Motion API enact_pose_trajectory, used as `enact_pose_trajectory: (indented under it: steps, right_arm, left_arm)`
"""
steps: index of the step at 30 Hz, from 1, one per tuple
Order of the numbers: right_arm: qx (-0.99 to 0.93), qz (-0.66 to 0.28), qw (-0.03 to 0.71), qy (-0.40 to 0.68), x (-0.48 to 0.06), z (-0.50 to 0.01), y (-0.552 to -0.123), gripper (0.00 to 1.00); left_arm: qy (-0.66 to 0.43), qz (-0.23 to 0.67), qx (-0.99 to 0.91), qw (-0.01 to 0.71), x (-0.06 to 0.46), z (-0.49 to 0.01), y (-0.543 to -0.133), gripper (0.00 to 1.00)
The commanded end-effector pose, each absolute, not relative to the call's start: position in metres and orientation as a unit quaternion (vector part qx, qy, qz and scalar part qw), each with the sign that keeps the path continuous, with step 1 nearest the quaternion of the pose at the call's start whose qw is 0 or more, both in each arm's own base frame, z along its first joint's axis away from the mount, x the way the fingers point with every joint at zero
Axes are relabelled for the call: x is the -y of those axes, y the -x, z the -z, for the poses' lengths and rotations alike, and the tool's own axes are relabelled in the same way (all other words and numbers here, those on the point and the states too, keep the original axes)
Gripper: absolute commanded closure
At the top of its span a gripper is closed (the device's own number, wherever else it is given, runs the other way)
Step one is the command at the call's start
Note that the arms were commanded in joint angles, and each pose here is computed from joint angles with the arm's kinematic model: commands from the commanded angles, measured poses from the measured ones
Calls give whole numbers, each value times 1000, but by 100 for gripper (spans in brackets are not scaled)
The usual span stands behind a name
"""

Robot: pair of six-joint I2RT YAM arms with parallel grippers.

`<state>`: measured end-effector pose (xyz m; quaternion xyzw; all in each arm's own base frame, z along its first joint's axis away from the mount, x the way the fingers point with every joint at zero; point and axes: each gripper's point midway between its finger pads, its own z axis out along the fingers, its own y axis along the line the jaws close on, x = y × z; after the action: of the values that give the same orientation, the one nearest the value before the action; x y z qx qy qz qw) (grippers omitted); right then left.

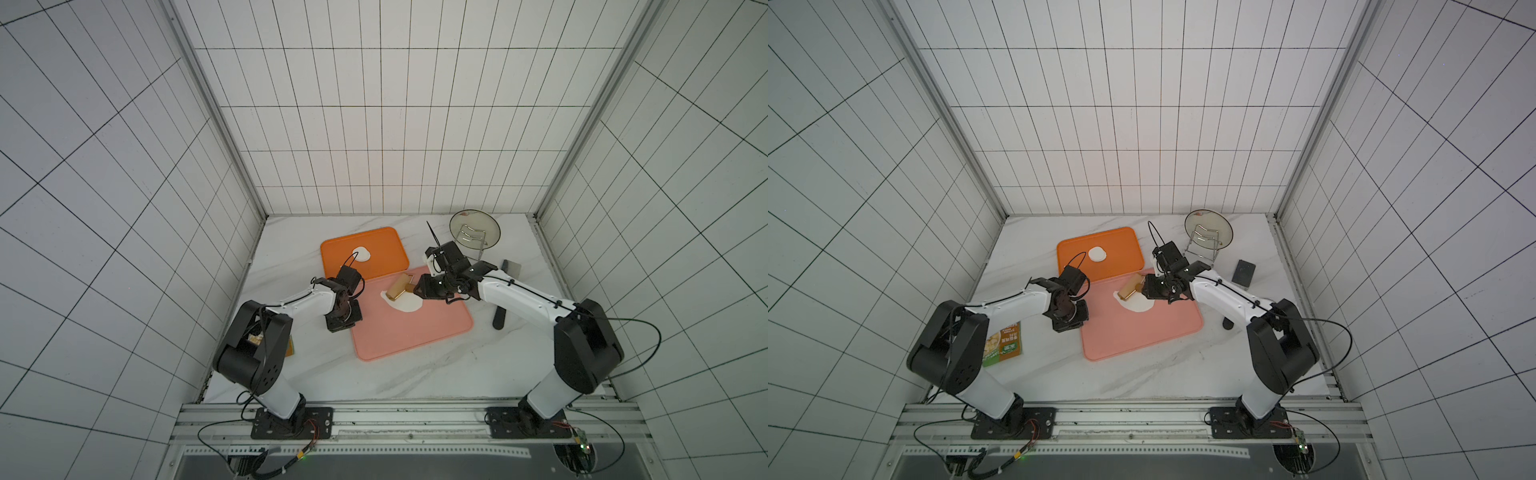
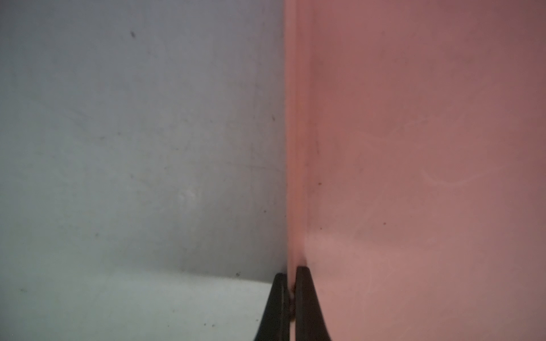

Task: Roll out the dumpling wrappers from the dough
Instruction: Flatten out the dough on the work surface.

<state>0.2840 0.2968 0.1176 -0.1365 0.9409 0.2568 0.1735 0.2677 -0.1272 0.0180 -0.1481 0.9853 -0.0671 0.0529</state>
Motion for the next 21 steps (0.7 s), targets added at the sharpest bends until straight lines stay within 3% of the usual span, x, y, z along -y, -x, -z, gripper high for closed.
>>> enact_pose_trajectory:
  steps: [1, 14, 21]
  right_arm:
    - [-968, -185, 93, 143, -256, -69, -238, 100]
    - [-979, -171, 59, 90, -194, -50, -207, 100]
    - [-974, -201, 79, 75, -220, -51, -236, 100]
  left_arm:
    - [157, 38, -985, 64, 115, -1, -276, 100]
    - [158, 38, -985, 63, 114, 0, -276, 100]
    - [159, 38, -985, 61, 114, 0, -275, 100]
